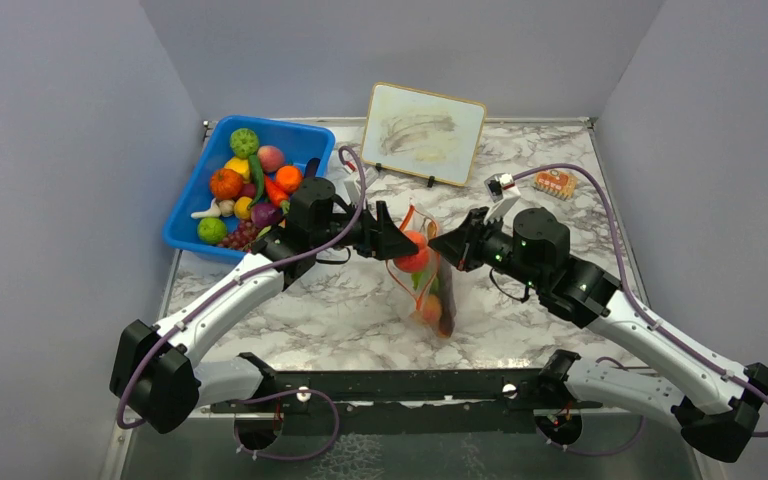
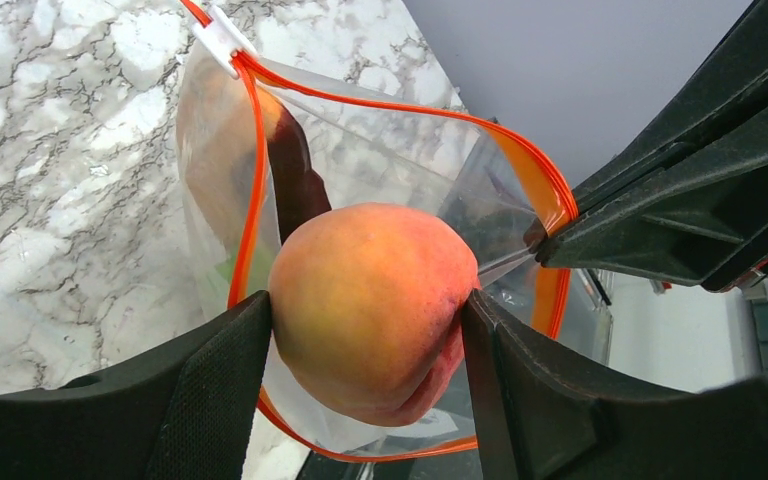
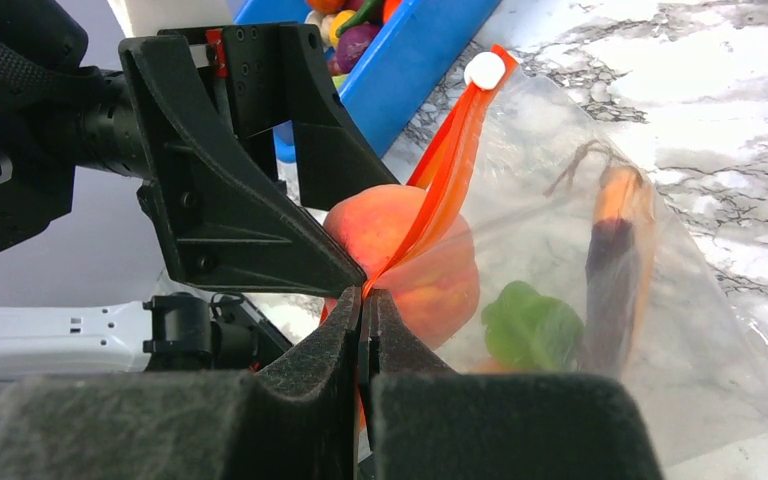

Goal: Place the food in the zip-top bag and seal the zipper
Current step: Place the fake fruit in the zipper food storage bag, then pick up the fake vegetable from the bin.

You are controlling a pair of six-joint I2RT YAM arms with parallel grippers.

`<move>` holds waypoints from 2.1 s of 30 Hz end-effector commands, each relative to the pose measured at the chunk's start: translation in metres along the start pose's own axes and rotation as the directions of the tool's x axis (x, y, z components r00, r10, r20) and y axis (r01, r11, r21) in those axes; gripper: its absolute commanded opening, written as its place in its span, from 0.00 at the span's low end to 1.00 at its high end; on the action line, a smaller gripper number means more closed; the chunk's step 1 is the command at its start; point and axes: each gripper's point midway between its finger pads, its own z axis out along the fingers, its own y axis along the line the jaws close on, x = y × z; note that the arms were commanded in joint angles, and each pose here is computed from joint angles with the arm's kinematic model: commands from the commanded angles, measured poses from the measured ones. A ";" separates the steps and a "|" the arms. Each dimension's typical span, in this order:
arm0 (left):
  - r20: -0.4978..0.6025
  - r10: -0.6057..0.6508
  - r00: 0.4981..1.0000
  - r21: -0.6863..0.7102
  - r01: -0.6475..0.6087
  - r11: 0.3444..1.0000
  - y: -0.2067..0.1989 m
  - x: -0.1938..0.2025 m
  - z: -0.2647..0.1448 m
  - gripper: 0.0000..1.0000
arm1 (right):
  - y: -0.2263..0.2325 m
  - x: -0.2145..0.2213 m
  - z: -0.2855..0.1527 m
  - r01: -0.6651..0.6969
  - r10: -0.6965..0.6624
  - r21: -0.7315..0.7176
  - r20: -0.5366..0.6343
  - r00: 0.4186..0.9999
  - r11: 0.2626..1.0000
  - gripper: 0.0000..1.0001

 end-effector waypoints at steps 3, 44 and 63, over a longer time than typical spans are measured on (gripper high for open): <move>0.029 0.087 0.996 -0.021 -0.086 0.996 -0.006 -0.011 -0.002 0.74 | 0.016 -0.013 0.001 -0.017 0.020 -0.065 0.045 0.999 0.998 0.01; -0.076 0.526 0.847 -0.888 -0.297 0.350 0.115 -0.123 -0.124 0.71 | 0.005 -0.008 -0.011 0.040 -0.036 -0.048 0.071 0.997 0.998 0.01; -0.094 0.375 0.922 -0.986 -0.139 0.094 0.272 -0.188 -0.204 0.47 | 0.008 -0.022 -0.021 0.067 -0.062 -0.045 0.116 0.991 0.997 0.01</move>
